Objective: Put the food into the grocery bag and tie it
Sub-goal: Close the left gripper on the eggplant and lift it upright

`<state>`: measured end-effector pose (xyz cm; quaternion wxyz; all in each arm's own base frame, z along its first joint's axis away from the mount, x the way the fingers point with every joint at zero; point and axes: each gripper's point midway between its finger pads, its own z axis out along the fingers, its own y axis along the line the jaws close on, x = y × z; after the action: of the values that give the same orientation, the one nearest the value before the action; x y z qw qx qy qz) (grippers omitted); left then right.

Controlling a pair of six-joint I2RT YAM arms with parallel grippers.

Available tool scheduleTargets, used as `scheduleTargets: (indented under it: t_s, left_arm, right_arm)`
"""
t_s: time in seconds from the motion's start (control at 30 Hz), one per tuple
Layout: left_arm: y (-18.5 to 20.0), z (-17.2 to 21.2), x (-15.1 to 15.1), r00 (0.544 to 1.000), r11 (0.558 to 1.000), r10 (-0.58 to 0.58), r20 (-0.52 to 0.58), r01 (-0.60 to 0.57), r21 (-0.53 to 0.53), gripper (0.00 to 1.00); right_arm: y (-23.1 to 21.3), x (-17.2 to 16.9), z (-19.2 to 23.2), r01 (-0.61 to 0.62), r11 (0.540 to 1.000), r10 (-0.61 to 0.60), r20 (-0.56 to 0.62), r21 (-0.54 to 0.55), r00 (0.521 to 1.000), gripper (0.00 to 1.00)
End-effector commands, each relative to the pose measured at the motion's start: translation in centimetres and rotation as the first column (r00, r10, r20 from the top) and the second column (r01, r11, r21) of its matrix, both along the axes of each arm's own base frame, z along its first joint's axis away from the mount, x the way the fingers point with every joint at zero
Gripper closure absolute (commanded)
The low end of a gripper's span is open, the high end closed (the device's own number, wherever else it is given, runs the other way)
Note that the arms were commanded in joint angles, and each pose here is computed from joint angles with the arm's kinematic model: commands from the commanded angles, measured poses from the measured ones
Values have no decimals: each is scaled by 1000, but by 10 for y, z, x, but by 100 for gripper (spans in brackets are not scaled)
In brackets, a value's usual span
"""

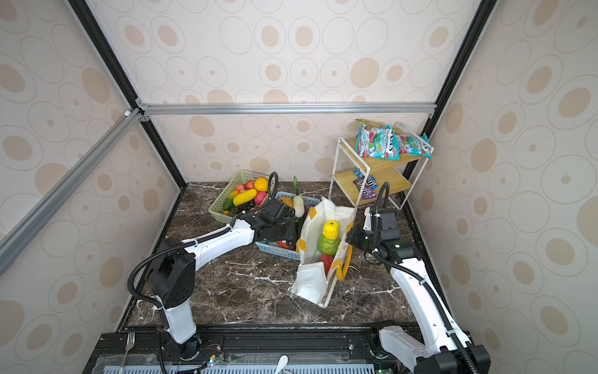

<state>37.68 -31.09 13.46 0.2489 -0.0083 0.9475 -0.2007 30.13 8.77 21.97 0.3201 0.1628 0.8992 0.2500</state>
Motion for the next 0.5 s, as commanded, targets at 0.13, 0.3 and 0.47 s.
scheduleTargets:
  t_s: [0.13, 0.3, 0.47]
  left_arm:
    - [5, 71, 17, 992, 998, 15, 129, -7, -63, 69]
    - [12, 89, 20, 987, 996, 34, 155, -21, -89, 69]
    - [21, 103, 23, 981, 995, 47, 187, -29, -98, 69]
  right_arm:
    - [3, -1, 1, -8, 1000, 8, -2, 3, 1000, 100]
    - [3, -2, 2, -9, 1000, 9, 0, 2, 1000, 100]
    - [4, -1, 2, -10, 1000, 10, -1, 4, 1000, 100]
